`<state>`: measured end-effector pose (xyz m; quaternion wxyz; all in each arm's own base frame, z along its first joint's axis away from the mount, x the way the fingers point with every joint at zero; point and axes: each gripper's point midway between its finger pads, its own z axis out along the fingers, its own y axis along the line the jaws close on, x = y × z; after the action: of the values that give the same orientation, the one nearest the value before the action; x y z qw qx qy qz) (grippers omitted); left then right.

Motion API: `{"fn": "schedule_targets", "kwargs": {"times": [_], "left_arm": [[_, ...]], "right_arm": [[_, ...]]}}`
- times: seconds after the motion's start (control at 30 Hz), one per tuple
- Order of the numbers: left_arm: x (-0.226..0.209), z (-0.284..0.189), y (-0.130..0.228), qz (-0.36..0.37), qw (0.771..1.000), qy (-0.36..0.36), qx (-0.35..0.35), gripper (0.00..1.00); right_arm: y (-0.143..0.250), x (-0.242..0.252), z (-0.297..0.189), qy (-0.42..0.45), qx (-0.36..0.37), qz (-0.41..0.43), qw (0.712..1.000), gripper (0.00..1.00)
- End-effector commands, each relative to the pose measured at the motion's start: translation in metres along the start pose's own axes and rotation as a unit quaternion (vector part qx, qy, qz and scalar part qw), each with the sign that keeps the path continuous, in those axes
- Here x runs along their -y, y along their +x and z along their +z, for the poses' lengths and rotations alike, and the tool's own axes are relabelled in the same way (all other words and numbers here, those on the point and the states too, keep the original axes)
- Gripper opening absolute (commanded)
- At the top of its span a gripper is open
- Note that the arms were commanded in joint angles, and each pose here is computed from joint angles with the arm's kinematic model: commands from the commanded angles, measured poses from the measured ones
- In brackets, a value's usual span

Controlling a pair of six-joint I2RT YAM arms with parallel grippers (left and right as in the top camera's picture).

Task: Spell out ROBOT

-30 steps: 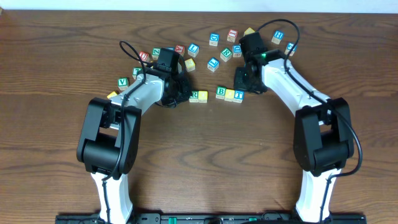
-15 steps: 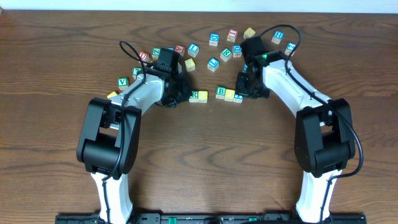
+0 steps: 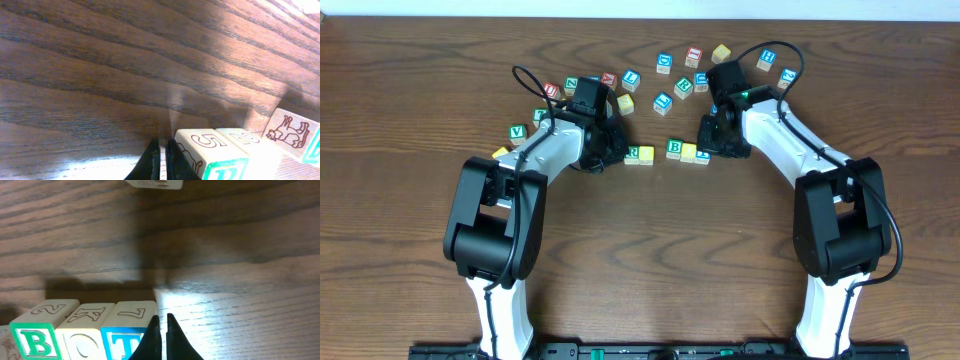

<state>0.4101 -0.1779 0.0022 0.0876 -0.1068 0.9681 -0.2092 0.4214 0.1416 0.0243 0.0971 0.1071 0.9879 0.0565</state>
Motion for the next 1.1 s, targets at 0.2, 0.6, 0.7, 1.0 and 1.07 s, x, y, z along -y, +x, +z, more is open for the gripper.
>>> {"fn": "schedule_targets", "kwargs": {"times": [0.2, 0.6, 0.7, 1.0, 1.07], "left_arm": [[-0.006, 0.011, 0.009, -0.001, 1.000, -0.006, -0.019, 0.07], [-0.006, 0.011, 0.009, -0.001, 1.000, -0.006, -0.019, 0.07], [-0.007, 0.011, 0.010, -0.002, 1.000, -0.007, -0.021, 0.07], [-0.007, 0.011, 0.010, -0.001, 1.000, -0.007, -0.021, 0.08], [-0.007, 0.011, 0.010, -0.002, 1.000, -0.007, -0.021, 0.07]], "right_arm": [[-0.003, -0.017, -0.008, -0.029, 0.014, -0.003, 0.999, 0.01], [-0.006, -0.023, 0.000, -0.038, 0.020, -0.006, 0.999, 0.01], [-0.009, -0.025, 0.001, -0.042, 0.025, -0.006, 0.999, 0.01], [-0.009, -0.025, 0.002, -0.042, 0.026, -0.006, 0.999, 0.01], [-0.009, -0.025, 0.003, -0.041, 0.025, -0.007, 0.999, 0.01]]}}
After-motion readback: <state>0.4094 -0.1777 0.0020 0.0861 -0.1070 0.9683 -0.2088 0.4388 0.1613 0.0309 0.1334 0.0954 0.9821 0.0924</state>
